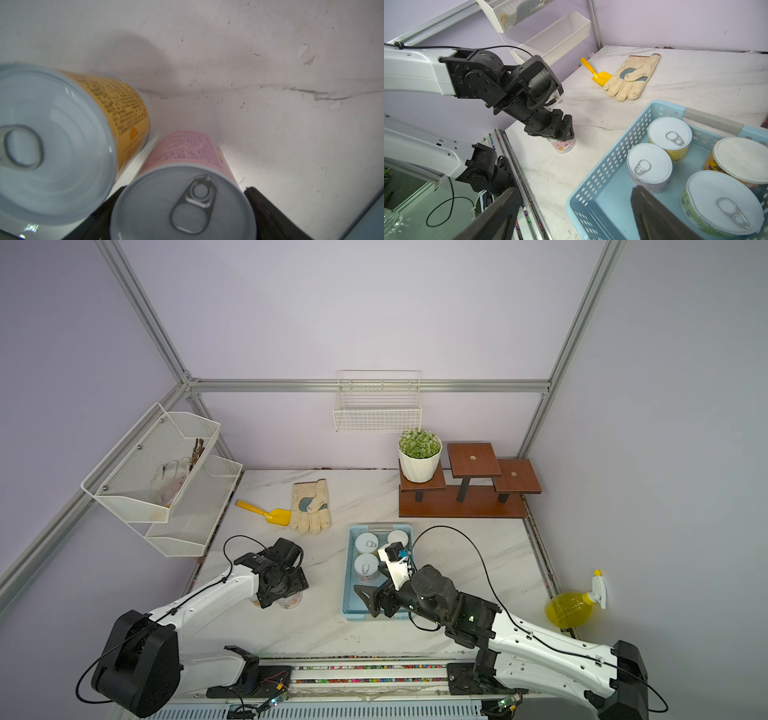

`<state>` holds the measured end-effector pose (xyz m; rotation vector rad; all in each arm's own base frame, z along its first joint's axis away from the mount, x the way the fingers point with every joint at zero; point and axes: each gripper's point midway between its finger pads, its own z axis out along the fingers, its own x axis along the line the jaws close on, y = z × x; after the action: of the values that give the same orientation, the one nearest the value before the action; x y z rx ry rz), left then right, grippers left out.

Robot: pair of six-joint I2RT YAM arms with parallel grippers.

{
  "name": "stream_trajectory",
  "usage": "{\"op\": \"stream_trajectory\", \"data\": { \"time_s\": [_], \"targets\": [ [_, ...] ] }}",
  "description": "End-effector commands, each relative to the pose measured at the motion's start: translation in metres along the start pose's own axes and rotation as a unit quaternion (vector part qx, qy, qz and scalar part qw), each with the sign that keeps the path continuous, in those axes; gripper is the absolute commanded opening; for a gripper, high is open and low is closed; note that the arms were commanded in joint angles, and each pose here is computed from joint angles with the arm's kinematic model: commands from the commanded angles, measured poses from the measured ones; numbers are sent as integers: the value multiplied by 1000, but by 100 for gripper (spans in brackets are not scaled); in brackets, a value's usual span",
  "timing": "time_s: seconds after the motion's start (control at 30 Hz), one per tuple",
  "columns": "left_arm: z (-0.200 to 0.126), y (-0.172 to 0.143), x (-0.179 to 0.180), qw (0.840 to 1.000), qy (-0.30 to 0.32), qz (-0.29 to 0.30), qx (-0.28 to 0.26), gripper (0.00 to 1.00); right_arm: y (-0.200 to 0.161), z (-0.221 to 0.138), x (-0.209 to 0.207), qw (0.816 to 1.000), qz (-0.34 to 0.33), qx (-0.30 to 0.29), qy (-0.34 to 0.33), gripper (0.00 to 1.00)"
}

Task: Put the canned food in the basket
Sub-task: Pick up the canned food from the center of the board.

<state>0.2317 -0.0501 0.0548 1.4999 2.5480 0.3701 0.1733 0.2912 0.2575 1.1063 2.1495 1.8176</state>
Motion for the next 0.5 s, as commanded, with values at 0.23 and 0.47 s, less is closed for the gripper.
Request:
{"op": "stream_trajectory", "data": {
  "time_s": [0.23, 0.47],
  "targets": [
    [-2, 6, 2, 1000, -12, -9, -11, 81, -6, 4, -1, 1000, -1, 14, -6, 89],
    [-4, 5, 5, 1000, -16, -12, -11, 72, -7, 6, -3, 1000, -5, 22, -13, 89]
  ]
}}
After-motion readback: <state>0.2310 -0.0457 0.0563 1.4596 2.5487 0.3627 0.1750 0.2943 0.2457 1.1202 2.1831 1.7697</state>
